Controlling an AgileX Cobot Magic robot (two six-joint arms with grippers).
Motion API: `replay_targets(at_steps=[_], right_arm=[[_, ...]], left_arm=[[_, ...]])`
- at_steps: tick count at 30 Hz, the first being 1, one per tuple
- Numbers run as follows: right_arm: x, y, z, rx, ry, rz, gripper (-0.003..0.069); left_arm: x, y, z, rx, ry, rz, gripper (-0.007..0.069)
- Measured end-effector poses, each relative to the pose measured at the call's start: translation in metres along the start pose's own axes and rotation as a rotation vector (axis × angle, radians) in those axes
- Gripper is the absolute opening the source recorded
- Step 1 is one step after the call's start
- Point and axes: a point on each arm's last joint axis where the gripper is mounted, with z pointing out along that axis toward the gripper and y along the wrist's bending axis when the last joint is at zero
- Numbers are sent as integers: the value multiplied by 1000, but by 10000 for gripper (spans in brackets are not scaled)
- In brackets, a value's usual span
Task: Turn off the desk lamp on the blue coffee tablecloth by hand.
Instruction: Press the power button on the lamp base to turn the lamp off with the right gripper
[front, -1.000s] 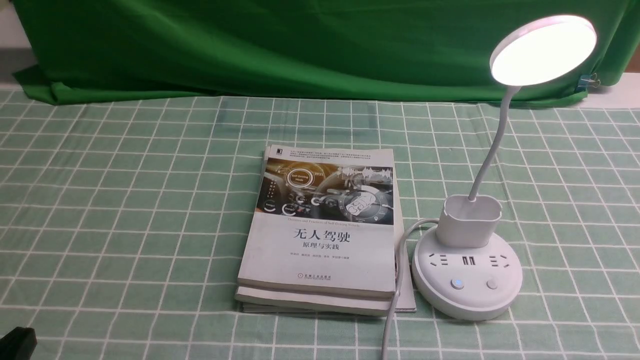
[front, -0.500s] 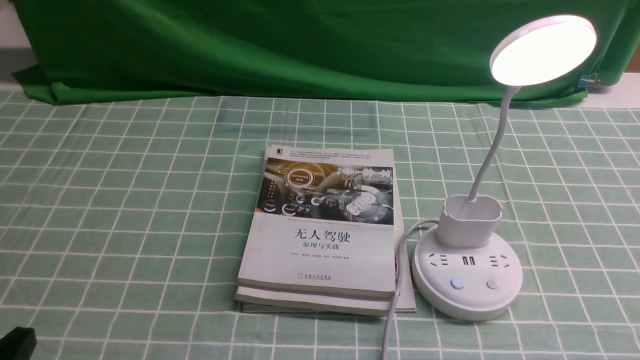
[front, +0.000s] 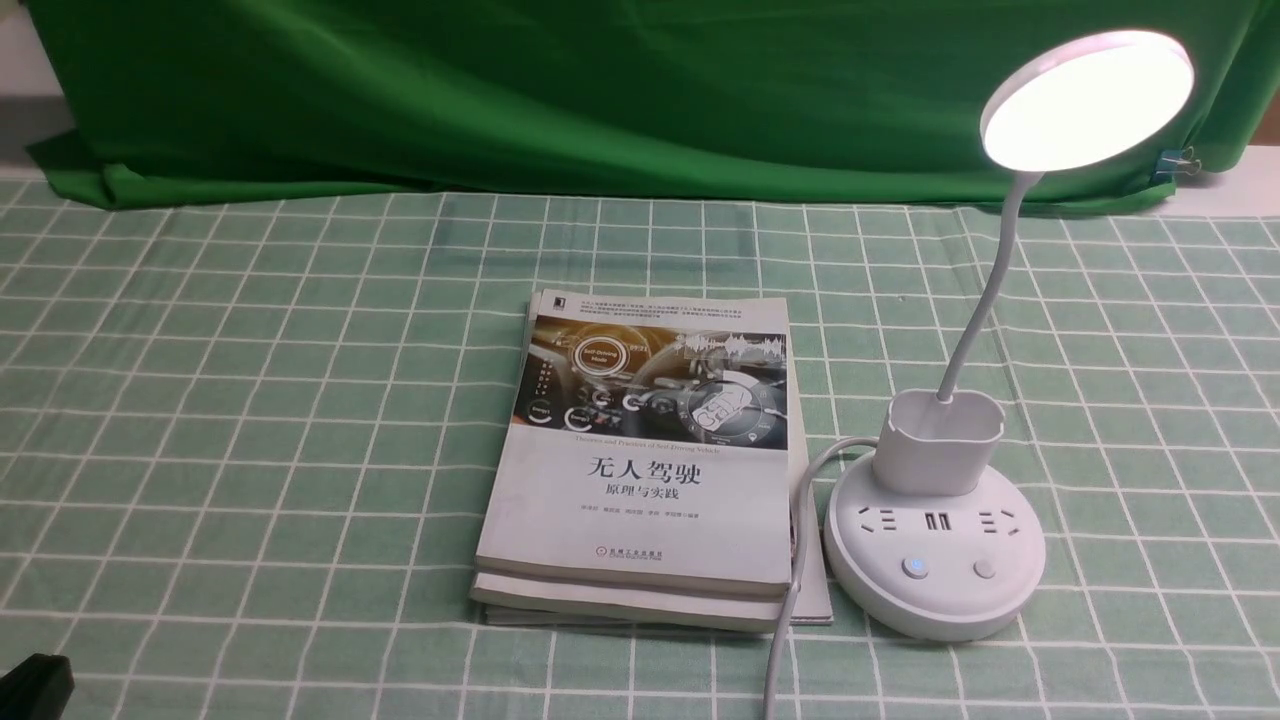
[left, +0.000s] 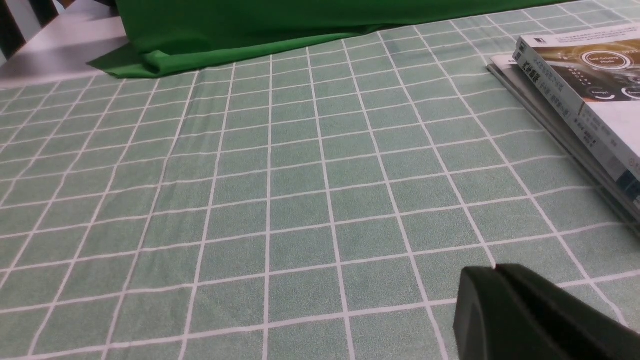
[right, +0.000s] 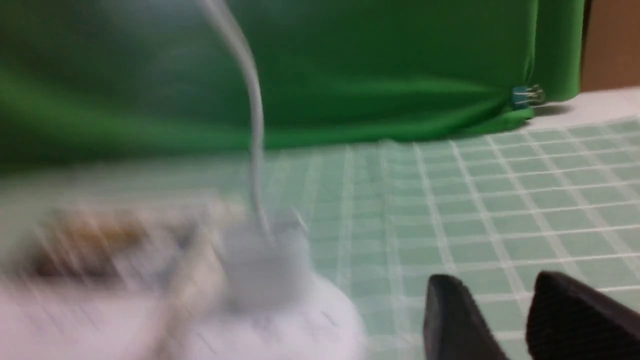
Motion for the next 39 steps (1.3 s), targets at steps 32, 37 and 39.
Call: replay_targets(at_steps=[32,37,39], right_arm=[[-60,62,111,-87,1032,-220,36],[-43,68,154,-79,1160,-266,36],[-36,70,170,-81,1197,-284,36]], left_arm=[[0,0,0,0,0,0,0],[0,0,0,0,0,0,0],[0,0,0,0,0,0,0]])
